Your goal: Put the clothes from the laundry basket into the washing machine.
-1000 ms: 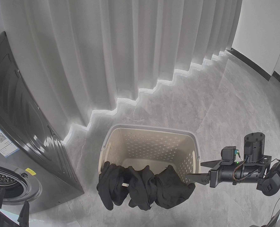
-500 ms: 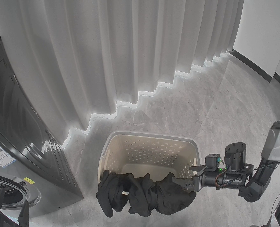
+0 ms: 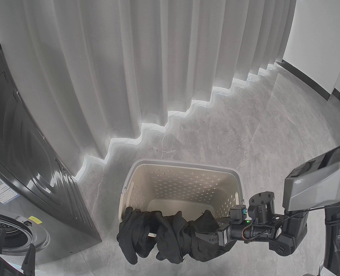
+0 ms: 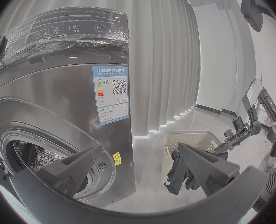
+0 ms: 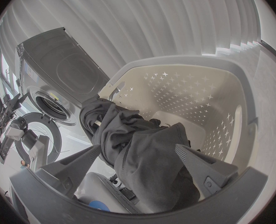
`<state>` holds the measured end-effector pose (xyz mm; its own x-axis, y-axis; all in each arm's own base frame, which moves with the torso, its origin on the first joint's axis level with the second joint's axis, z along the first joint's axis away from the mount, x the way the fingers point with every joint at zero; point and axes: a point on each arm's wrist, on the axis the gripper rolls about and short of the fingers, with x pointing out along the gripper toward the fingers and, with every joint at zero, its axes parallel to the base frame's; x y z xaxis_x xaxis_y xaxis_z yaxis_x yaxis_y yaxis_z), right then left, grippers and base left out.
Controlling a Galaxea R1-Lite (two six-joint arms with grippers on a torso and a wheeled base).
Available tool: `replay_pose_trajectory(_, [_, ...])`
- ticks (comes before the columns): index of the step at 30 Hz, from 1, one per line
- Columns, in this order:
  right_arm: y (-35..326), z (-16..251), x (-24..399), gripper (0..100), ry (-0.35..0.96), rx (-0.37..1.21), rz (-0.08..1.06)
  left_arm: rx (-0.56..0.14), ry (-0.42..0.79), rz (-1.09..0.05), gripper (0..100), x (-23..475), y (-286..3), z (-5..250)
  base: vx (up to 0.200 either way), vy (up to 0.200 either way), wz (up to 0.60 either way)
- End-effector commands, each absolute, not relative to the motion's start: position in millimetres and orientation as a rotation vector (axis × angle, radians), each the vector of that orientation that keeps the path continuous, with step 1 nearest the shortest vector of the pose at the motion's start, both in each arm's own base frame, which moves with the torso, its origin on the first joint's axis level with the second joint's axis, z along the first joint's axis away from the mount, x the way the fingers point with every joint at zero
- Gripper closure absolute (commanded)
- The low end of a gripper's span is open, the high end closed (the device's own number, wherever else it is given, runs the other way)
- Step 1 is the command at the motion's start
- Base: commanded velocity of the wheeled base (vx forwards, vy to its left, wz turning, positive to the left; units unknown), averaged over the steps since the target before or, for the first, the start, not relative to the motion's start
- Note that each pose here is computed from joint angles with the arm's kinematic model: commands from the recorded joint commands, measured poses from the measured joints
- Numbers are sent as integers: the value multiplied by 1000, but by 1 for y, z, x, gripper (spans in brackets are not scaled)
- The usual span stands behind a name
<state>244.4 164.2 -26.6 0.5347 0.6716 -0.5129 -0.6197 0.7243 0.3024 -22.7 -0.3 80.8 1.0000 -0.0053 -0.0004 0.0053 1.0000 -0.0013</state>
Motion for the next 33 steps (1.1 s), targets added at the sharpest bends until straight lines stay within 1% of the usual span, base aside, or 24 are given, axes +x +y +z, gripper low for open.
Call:
replay_pose_trajectory(1, [168, -43, 246, 0, 687, 77, 768, -2, 0, -6, 0, -23, 0, 75, 0, 0, 0])
replay_pose_trajectory(18, [175, -52, 248, 0, 694, 70, 783, -2, 0, -5, 0, -23, 0, 75, 0, 0, 0])
replay_pose_trajectory(19, [175, -52, 249, 100, 693, 70, 783, -2, 0, -5, 0, -23, 0, 75, 0, 0, 0])
replay_pose_trajectory(27, [177, -52, 251, 100, 683, 72, 785, -2, 0, -5, 0, -23, 0, 75, 0, 0, 0])
replay_pose_trajectory(32, [177, -46, 253, 100, 658, 76, 786, -2, 0, -5, 0, -23, 0, 75, 0, 0, 0])
replay_pose_trajectory(33, [177, -41, 253, 100, 638, 80, 788, -2, 0, -5, 0, -23, 0, 75, 0, 0, 0])
